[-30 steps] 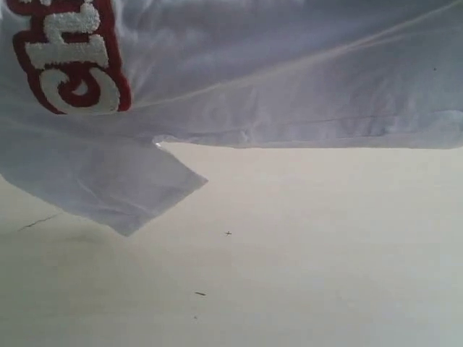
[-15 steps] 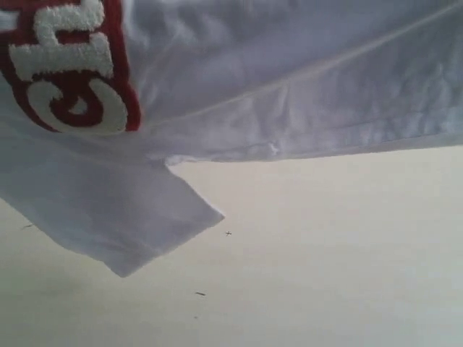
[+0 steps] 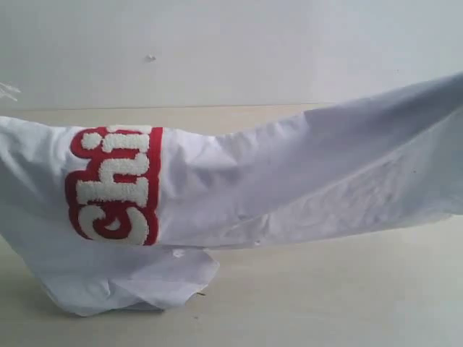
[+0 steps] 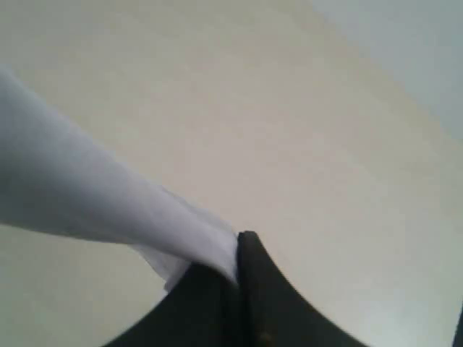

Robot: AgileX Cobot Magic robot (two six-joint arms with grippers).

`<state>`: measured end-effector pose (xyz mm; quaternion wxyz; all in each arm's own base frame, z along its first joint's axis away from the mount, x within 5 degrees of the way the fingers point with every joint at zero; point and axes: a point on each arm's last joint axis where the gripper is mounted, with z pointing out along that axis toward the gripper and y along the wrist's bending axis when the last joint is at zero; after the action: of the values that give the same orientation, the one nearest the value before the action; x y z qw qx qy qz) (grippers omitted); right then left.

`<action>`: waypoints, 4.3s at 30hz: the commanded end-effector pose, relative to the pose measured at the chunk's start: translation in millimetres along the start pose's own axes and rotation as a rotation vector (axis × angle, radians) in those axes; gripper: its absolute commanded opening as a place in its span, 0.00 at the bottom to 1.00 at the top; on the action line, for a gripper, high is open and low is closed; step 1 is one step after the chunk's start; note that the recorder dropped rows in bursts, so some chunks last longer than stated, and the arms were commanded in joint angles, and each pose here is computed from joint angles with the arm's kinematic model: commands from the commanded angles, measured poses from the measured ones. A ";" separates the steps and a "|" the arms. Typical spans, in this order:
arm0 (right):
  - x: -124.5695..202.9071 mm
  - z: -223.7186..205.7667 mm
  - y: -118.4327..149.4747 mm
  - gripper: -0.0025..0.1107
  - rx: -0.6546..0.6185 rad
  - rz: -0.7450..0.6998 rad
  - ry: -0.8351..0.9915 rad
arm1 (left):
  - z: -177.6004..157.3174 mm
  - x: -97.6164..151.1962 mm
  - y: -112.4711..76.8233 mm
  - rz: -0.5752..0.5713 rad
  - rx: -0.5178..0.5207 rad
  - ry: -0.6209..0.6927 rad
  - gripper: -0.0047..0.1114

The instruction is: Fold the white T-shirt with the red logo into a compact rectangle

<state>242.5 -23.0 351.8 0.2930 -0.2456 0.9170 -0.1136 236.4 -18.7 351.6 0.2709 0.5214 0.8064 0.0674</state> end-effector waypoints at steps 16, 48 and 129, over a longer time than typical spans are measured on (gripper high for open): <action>-33.1 206.3 -20.5 0.02 0.150 0.010 -0.228 | 193.4 10.0 82.8 0.030 -0.383 -0.036 0.04; -43.0 217.3 -29.2 0.02 0.191 0.249 -0.337 | 207.1 11.4 87.1 -0.538 -0.415 -0.175 0.05; 35.0 199.6 45.2 0.02 -0.261 0.536 0.227 | 181.0 -2.6 -60.3 -0.589 0.395 0.174 0.04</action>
<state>320.3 -15.5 144.2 0.1513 -0.0202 0.9865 0.0593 284.1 -75.4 158.9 0.0738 0.3011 0.9447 -0.1068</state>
